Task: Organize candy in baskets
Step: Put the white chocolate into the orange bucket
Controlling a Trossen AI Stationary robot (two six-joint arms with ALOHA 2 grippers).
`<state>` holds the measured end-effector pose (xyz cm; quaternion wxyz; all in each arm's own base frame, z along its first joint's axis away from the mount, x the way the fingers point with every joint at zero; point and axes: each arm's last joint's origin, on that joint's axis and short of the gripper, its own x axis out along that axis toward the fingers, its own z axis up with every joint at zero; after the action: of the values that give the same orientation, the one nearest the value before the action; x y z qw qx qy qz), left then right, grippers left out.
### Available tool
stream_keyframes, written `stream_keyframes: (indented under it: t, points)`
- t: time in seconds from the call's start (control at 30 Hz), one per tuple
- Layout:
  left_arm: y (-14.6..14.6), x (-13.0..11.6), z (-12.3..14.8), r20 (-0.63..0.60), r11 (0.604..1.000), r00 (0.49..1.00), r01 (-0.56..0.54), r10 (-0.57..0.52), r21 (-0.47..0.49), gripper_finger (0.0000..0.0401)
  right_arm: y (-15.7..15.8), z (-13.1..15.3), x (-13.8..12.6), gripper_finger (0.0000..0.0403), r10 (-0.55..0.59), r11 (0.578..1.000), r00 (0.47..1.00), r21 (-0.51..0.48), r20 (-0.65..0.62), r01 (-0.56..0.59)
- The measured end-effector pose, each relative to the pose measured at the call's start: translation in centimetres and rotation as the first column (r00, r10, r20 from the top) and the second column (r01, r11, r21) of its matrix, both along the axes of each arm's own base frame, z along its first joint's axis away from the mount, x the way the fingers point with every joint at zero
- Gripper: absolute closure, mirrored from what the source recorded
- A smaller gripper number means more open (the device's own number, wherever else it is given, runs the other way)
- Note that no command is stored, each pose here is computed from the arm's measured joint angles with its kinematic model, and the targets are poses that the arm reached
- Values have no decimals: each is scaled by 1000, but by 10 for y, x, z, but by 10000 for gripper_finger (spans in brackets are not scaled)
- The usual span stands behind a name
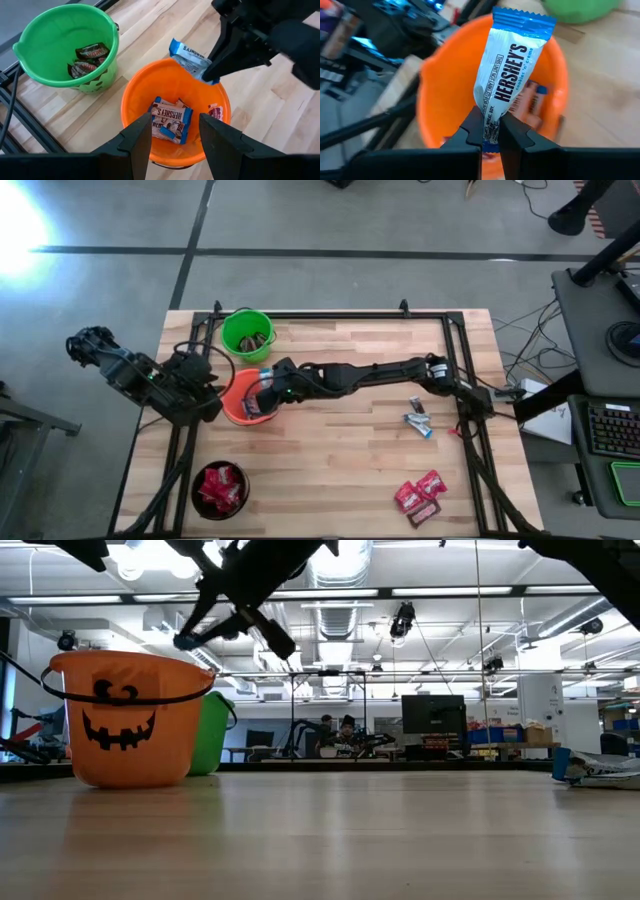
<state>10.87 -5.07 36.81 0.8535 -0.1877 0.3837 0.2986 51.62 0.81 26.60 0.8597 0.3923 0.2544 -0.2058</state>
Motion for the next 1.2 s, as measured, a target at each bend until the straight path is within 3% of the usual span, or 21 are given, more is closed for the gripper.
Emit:
stream_keyframes:
  t: [0.2, 0.67, 0.97, 1.2]
  points:
    - [2, -3, 1, 10, 1000, 1000, 1, -1, -6, 255, -5, 1, 9, 383, 28, 999, 995, 31, 100, -31]
    - [4, -6, 3, 24, 1000, 1000, 0, 1, -16, 255, -9, -11, 21, 381, 93, 989, 981, 98, 169, -111]
    - [4, -7, 3, 26, 1000, 1000, -2, 2, -18, 255, -8, -10, 21, 353, 152, 982, 972, 83, 181, -169]
    - [4, -7, 3, 28, 1000, 1000, -7, 8, -22, 255, -8, -10, 21, 302, 167, 982, 970, 62, 178, -180]
